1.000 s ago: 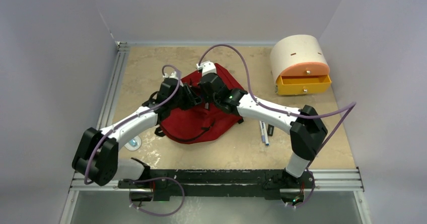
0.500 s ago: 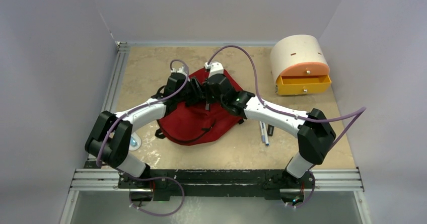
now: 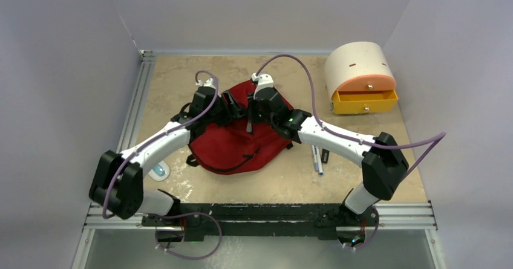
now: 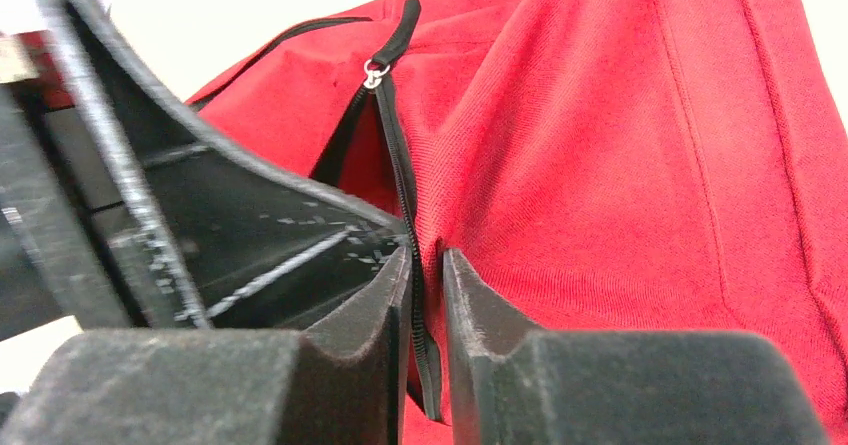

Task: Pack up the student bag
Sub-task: Place the stationery in the student bag, then pick up the stationery from the center of the board, then place the stationery in the student bag.

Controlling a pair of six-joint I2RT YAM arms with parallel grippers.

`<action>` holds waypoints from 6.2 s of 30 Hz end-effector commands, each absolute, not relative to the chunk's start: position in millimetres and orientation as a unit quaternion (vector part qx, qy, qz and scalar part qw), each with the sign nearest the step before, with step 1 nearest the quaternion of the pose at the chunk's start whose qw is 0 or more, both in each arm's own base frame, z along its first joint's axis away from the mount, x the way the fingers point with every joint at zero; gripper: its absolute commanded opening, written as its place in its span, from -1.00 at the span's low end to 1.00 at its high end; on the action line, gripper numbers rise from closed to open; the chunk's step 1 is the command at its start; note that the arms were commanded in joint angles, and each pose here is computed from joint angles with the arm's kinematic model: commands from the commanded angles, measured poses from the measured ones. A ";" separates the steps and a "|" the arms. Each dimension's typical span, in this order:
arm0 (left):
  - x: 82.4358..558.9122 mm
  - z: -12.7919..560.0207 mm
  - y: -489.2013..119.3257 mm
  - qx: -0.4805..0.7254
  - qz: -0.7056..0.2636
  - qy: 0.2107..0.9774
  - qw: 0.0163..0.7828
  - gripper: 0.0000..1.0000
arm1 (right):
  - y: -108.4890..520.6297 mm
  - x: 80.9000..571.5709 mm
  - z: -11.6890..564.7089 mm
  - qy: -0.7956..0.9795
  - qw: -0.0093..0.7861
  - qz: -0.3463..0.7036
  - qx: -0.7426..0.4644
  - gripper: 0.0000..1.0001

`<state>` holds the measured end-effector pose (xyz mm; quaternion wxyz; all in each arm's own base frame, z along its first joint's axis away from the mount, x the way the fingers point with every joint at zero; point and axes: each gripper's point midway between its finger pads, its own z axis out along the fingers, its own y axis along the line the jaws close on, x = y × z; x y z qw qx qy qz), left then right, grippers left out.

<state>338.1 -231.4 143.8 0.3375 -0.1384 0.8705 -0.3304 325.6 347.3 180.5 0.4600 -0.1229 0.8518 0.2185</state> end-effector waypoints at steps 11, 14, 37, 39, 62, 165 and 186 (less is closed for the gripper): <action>297.8 197.9 -178.0 -0.153 -0.285 0.853 0.409 0.01 | 328.8 319.5 245.5 0.819 0.499 0.280 -0.040 -0.22; 290.8 201.7 -171.3 -0.154 -0.279 0.852 0.415 0.00 | 294.4 318.9 233.5 0.834 0.493 0.245 0.041 -0.14; 285.9 198.3 -174.9 -0.152 -0.288 0.856 0.402 -0.05 | 73.8 279.5 122.7 0.841 0.400 0.065 0.359 0.68; 284.7 199.2 -174.3 -0.151 -0.288 0.856 0.403 -0.05 | 67.0 282.1 114.0 0.842 0.392 0.056 0.366 0.68; 281.3 195.9 -174.0 -0.155 -0.291 0.856 0.398 -0.06 | 38.7 272.7 30.1 0.875 0.267 -0.023 0.403 0.43; 277.1 203.1 -162.7 -0.187 -0.235 0.852 0.429 -1.00 | 292.2 321.3 255.3 0.809 0.447 0.381 0.005 0.40; 255.3 202.7 -145.8 -0.207 -0.231 0.850 0.425 -1.00 | 372.0 323.1 177.6 0.865 0.463 0.045 -0.187 0.31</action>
